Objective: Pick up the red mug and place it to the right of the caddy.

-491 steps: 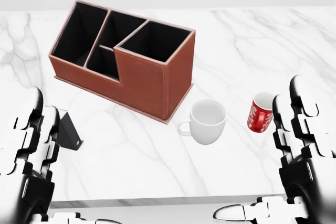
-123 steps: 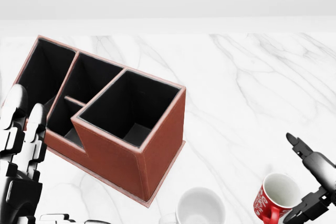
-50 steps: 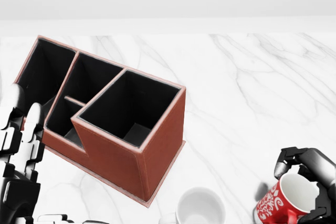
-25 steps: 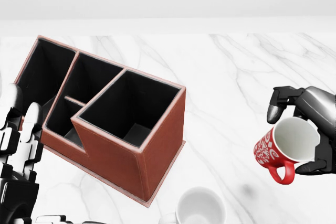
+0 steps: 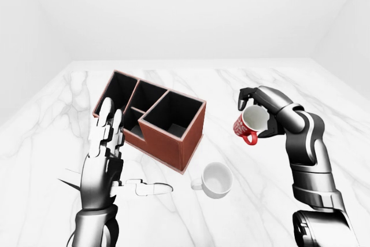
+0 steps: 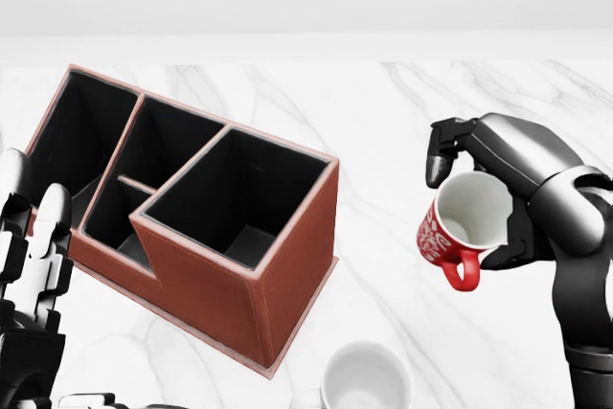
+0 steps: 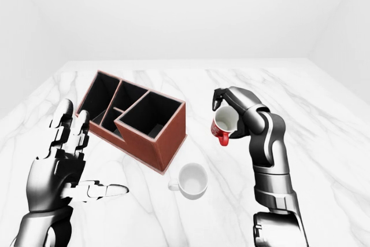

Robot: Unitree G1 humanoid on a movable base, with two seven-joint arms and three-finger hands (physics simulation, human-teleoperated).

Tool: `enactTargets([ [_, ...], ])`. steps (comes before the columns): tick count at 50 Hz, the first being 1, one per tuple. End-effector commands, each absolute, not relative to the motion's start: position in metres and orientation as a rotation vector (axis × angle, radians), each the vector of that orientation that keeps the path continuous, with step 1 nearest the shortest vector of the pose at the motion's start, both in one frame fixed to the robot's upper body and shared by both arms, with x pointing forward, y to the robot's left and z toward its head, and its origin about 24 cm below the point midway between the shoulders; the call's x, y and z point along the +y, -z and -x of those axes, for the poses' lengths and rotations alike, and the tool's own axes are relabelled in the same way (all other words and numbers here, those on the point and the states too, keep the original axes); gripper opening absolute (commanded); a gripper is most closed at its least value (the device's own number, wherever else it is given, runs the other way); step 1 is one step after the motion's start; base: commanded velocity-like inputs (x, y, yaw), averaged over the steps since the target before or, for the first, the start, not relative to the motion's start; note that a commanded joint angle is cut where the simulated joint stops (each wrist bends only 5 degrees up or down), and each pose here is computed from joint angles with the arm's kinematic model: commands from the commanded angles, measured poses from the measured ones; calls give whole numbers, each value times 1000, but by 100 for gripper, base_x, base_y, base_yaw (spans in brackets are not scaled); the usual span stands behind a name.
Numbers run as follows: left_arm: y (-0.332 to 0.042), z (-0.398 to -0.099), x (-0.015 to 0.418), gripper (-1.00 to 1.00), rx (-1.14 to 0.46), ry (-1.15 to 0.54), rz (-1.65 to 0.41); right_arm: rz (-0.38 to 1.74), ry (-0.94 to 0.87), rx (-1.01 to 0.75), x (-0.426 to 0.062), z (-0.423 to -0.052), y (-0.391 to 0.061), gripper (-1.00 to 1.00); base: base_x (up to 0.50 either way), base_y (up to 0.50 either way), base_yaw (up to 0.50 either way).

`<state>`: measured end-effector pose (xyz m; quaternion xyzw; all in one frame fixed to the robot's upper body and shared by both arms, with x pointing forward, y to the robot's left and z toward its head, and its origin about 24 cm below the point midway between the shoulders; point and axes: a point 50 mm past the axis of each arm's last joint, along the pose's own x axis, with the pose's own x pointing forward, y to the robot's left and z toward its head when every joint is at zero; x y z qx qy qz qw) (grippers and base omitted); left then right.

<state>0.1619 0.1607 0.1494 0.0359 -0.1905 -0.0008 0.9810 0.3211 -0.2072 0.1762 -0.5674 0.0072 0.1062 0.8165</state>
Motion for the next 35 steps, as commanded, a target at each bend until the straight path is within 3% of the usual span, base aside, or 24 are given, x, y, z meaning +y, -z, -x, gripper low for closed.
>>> enactTargets([
  [1, -150, -161, 160, 100, -384, 3, -72, 1181, -329, 60, -182, -341, -160, -100, 0, 0, 0],
  [19, -150, -161, 162, 100, -386, 0, -68, 1120, -368, 114, -162, -350, -123, -100, 0, 0, 0],
  [35, -150, -162, 161, 100, -384, 3, -70, 1090, -361, 120, -161, -356, -119, -100, 0, 0, 0],
])
